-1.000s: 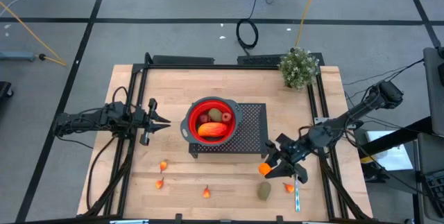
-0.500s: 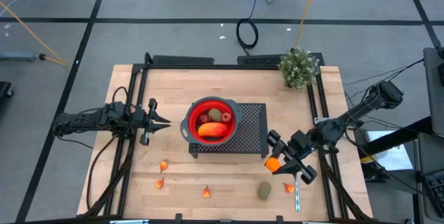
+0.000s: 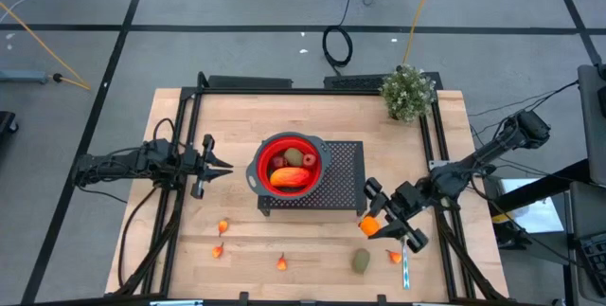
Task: Pick & Place Fruit
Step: Put the orange into the red strainer bowl on the shelf
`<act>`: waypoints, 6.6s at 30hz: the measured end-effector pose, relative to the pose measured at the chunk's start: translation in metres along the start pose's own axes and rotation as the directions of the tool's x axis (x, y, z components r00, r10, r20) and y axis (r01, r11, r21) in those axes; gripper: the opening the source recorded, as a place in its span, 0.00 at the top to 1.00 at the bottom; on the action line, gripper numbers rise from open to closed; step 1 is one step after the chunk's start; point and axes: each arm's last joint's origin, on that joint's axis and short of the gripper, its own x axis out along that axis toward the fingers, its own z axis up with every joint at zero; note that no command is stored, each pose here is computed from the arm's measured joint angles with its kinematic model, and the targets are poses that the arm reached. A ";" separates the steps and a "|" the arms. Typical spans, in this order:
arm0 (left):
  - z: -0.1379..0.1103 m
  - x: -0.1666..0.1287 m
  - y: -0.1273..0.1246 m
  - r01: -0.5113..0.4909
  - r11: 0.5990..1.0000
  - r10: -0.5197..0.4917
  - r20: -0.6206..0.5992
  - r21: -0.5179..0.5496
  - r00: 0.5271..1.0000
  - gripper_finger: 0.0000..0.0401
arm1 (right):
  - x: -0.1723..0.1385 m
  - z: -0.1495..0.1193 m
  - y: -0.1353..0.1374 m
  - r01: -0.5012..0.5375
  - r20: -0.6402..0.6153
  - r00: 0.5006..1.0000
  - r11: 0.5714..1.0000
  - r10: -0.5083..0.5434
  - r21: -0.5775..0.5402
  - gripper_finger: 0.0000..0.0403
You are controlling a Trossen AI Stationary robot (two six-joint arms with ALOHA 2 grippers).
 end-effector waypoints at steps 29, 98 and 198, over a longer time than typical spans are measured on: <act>0.000 0.000 0.000 0.000 1.000 0.000 0.000 0.000 1.000 0.86 | -0.008 -0.001 -0.021 0.378 0.107 0.739 0.277 -0.665 -0.884 0.68; 0.000 0.000 0.000 0.000 1.000 0.000 0.000 0.000 1.000 0.86 | -0.032 0.042 -0.123 0.330 -0.011 0.937 0.877 -0.348 0.350 0.68; 0.144 0.064 0.016 0.100 0.911 0.040 0.328 -0.400 0.944 0.86 | 0.051 0.054 -0.204 0.522 -0.554 0.620 0.819 -0.555 -0.237 0.68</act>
